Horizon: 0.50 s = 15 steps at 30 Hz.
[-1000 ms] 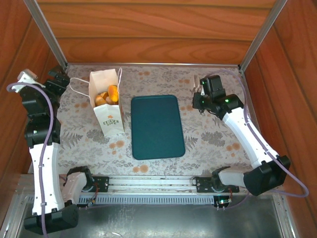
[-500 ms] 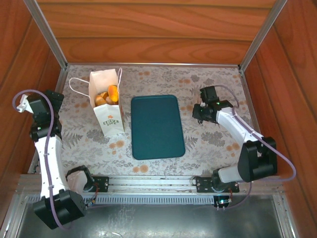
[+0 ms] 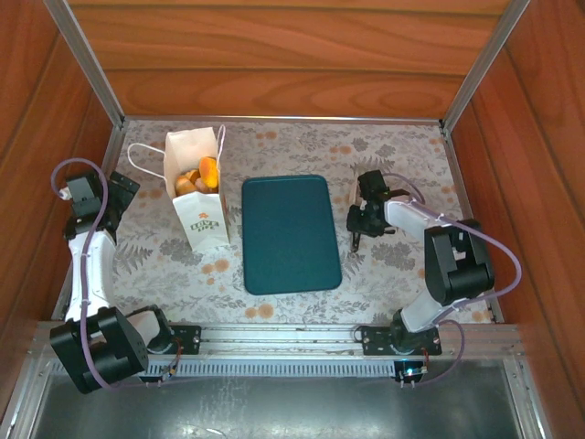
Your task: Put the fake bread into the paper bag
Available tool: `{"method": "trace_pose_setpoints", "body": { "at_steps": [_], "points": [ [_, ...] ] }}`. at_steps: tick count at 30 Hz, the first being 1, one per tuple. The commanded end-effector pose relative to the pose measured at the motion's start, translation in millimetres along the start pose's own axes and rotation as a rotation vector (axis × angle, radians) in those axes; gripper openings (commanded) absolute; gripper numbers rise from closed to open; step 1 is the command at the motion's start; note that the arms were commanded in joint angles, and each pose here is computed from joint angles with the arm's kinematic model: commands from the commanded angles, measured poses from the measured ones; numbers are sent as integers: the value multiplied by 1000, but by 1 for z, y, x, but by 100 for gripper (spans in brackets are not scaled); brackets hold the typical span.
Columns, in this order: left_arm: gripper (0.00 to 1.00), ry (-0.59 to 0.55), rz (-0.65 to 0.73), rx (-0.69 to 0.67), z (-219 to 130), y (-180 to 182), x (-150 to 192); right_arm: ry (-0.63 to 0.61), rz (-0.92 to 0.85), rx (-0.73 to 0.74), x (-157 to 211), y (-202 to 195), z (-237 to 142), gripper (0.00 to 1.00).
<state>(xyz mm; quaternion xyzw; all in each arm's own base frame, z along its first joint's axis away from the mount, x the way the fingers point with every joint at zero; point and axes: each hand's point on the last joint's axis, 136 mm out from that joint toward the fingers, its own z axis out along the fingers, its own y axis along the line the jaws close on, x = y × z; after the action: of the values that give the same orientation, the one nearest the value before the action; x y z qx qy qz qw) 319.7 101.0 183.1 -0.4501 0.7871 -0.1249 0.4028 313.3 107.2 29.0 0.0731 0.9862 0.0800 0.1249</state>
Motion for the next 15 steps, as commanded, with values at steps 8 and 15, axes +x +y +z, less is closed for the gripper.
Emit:
{"method": "trace_pose_setpoints", "body": {
  "at_steps": [8, 15],
  "points": [
    [100, 22, 117, 39, 10, -8, 15, 47, 38, -13, 4, -2, 15, 59],
    [100, -32, 223, 17, 9, -16, 19, 36, 30, -41, 0, 3, 9, 75]
  ]
}}
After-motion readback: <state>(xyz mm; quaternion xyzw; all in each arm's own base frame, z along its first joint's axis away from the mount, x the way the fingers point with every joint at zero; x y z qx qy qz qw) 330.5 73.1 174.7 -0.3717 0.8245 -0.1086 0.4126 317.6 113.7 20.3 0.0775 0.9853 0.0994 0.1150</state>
